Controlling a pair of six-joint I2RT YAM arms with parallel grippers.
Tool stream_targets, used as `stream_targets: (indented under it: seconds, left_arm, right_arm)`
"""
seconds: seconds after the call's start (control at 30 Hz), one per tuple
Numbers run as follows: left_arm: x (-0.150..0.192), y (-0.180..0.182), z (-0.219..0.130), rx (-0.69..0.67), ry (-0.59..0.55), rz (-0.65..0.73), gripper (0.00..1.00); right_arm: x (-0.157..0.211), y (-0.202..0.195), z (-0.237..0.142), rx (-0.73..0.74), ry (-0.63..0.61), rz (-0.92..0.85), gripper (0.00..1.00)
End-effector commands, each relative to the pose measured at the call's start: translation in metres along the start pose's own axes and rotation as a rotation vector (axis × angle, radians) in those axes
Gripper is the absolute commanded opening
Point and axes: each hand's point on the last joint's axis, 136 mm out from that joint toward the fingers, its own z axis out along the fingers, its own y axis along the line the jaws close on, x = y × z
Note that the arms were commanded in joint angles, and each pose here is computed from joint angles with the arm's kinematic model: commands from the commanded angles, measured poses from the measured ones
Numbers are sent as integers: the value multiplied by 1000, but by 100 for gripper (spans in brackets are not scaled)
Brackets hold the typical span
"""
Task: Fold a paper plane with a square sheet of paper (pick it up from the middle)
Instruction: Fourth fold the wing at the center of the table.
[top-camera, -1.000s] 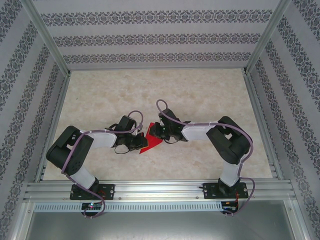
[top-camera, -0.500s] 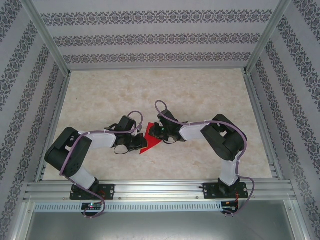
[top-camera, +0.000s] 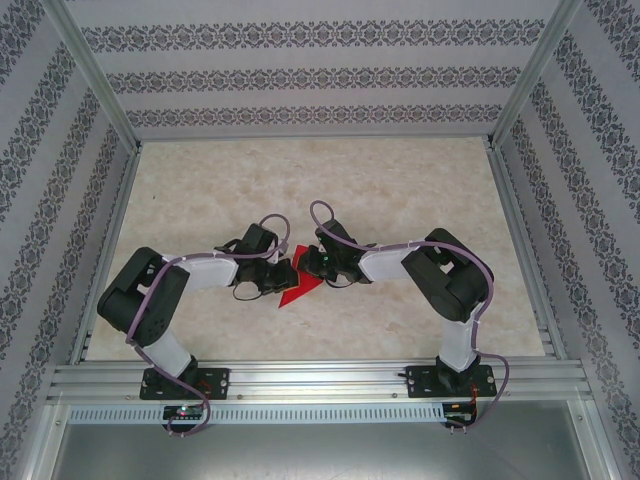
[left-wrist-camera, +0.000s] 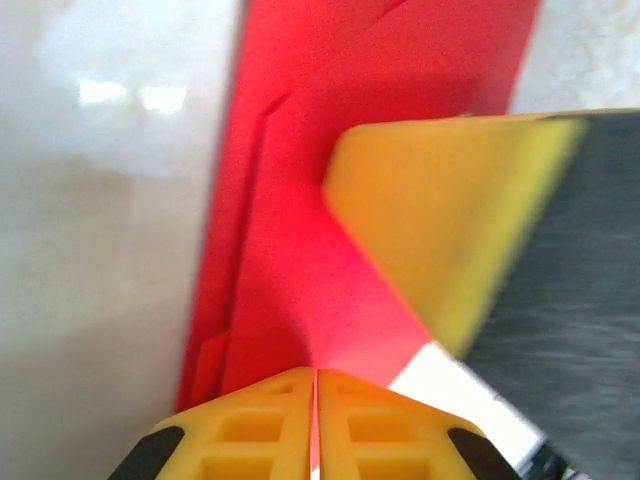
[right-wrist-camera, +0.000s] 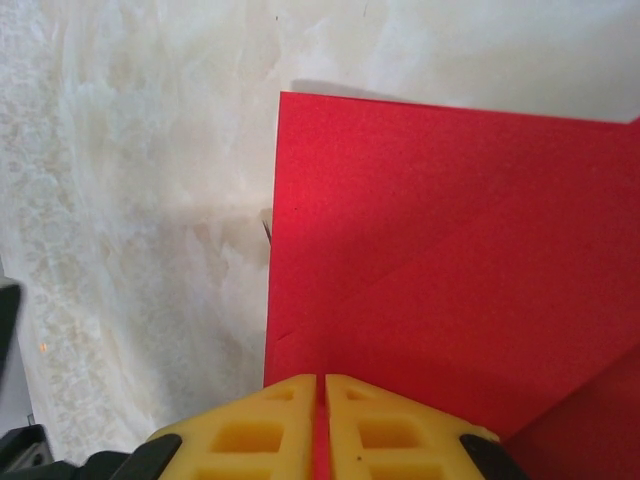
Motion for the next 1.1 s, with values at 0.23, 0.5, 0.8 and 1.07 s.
stream_targets:
  seconds: [0.23,0.5,0.8,1.07]
  left_arm:
    - [38,37,-6,-106,71,9,11]
    - [34,4,-29,-36,46,64,17]
    - [46,-11,-25,53,126,86,20]
    - [49,39,-20,-163,110,55,15]
  right_arm:
    - [11,-46,8,126,27,44,12]
    - [12,-45,9,125,30,42,12]
    - [13,-46,13,126,35,45,12]
    - [17,-51,15,137,49,46,13]
